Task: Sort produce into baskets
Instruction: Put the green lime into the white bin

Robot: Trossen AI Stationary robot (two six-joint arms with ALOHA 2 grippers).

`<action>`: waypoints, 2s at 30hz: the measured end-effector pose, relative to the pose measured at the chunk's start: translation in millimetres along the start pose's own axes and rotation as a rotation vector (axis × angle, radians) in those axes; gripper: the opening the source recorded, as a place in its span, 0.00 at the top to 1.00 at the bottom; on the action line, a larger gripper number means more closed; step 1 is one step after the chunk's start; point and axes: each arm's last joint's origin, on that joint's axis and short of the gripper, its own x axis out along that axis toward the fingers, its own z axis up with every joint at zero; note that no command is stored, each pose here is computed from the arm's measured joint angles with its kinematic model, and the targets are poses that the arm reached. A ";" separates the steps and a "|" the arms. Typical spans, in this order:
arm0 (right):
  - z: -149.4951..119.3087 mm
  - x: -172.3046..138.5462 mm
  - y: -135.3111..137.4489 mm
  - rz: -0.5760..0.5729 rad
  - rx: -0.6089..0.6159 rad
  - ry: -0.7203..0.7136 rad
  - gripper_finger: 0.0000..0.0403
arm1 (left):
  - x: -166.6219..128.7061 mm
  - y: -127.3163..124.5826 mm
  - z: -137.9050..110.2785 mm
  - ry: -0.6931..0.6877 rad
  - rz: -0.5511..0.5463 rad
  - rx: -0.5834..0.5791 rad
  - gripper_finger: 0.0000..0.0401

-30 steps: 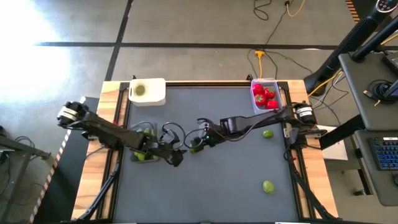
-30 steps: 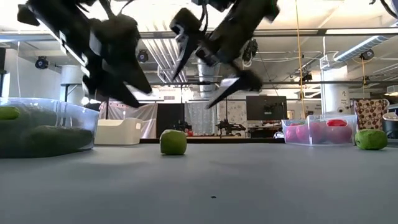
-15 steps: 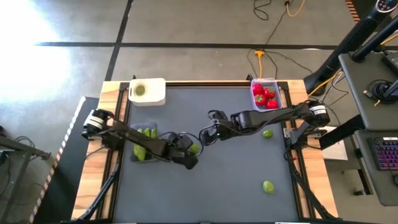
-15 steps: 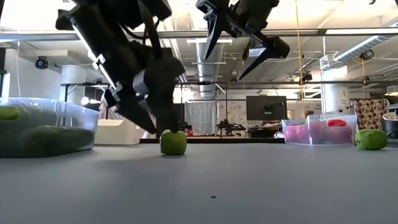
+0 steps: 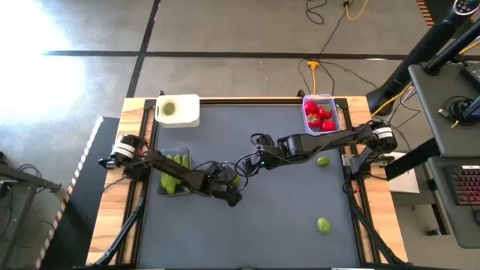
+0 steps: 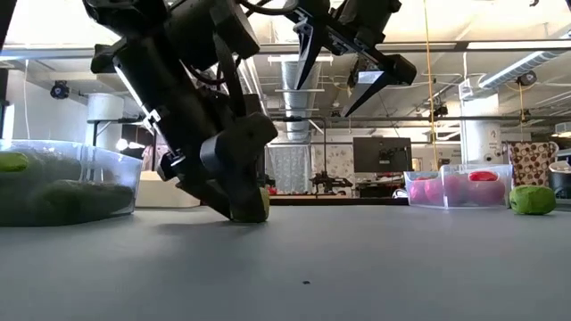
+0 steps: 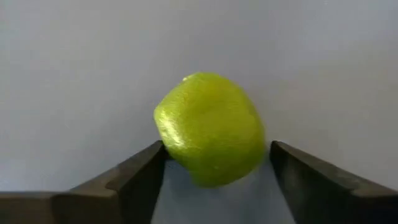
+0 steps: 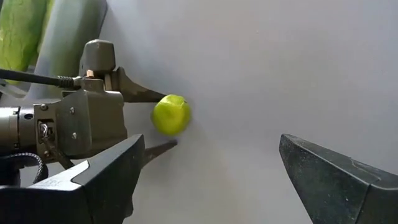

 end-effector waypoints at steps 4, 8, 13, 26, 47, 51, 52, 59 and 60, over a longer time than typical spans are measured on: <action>0.2 0.2 -0.3 -0.003 0.001 -0.001 0.09 | 1.5 2.3 1.4 0.003 0.009 0.001 0.52; 0.6 0.2 -1.0 -0.007 -0.001 0.000 0.09 | -0.3 6.6 7.0 0.019 0.003 0.019 0.71; 5.2 -1.5 -4.3 -0.018 -0.021 -0.003 0.09 | -15.9 28.8 30.2 0.008 0.060 0.033 0.78; 72.6 -9.3 -40.3 -0.049 -0.118 -0.087 0.09 | -50.1 196.1 120.8 -0.080 0.488 -0.264 0.77; 213.3 -19.2 -152.6 0.102 -0.125 -0.288 0.09 | -34.9 319.0 116.4 0.107 0.686 -0.628 0.77; 222.4 -22.7 -163.0 0.109 -0.150 -0.322 0.09 | -23.5 333.2 111.5 0.147 0.713 -0.646 0.75; 223.9 -23.4 -163.5 0.111 -0.161 -0.335 0.09 | -20.1 336.3 110.0 0.163 0.711 -0.645 0.74; 231.0 -27.1 -161.5 0.133 -0.222 -0.408 0.09 | -9.7 345.7 104.5 0.226 0.649 -0.693 0.59; 231.5 -27.8 -161.1 0.133 -0.225 -0.410 0.09 | -10.3 345.5 104.4 0.228 0.647 -0.694 0.57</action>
